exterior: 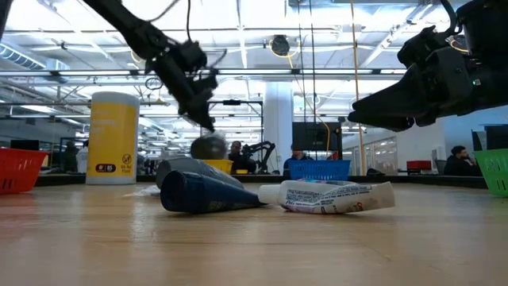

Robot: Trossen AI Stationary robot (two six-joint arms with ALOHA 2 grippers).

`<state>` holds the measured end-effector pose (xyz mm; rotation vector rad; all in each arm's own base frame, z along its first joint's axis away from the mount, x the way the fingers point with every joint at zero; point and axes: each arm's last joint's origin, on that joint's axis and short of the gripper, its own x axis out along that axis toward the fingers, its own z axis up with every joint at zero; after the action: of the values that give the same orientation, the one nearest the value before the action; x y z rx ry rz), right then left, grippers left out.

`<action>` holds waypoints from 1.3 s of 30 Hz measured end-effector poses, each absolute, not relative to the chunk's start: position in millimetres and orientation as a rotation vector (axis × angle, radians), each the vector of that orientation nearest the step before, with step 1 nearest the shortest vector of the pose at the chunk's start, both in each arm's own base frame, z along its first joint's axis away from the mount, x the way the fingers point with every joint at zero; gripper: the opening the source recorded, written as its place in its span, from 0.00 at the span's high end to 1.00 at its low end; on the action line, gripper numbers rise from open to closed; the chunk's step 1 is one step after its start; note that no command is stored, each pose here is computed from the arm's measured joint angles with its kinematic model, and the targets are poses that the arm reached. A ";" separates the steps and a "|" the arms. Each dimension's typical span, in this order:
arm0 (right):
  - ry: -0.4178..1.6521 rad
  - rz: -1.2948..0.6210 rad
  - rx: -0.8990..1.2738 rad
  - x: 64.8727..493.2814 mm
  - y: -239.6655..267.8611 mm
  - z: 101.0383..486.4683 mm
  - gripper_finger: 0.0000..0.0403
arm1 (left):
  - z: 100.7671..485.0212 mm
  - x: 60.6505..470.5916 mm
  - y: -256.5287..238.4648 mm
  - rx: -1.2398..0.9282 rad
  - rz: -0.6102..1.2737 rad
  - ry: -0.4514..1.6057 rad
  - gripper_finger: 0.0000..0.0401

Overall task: Pick & Place Travel size toiletries
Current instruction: Put the black hairbrush into the yellow bin

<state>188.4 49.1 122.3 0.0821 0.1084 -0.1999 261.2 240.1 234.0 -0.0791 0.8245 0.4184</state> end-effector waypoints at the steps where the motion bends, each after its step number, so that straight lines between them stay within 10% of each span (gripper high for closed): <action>1: 0.108 -0.200 0.086 188.4 49.1 122.4 0.37 | 230.3 258.4 242.9 -0.097 0.405 0.847 1.00; 13: 0.111 -0.201 0.080 188.4 49.1 122.1 0.37 | 200.3 244.9 277.2 -0.157 0.387 0.849 0.91; 27: 0.100 -0.198 0.089 188.5 49.2 123.2 0.37 | 230.0 242.5 276.4 -0.095 0.548 0.761 0.39; 39: 0.163 -0.144 0.003 201.4 54.6 124.2 0.37 | 231.7 305.4 150.6 0.006 0.123 0.570 0.44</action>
<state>201.4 54.6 124.2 0.0026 0.1632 -0.1439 305.4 150.6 231.7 0.0057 0.5701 0.1230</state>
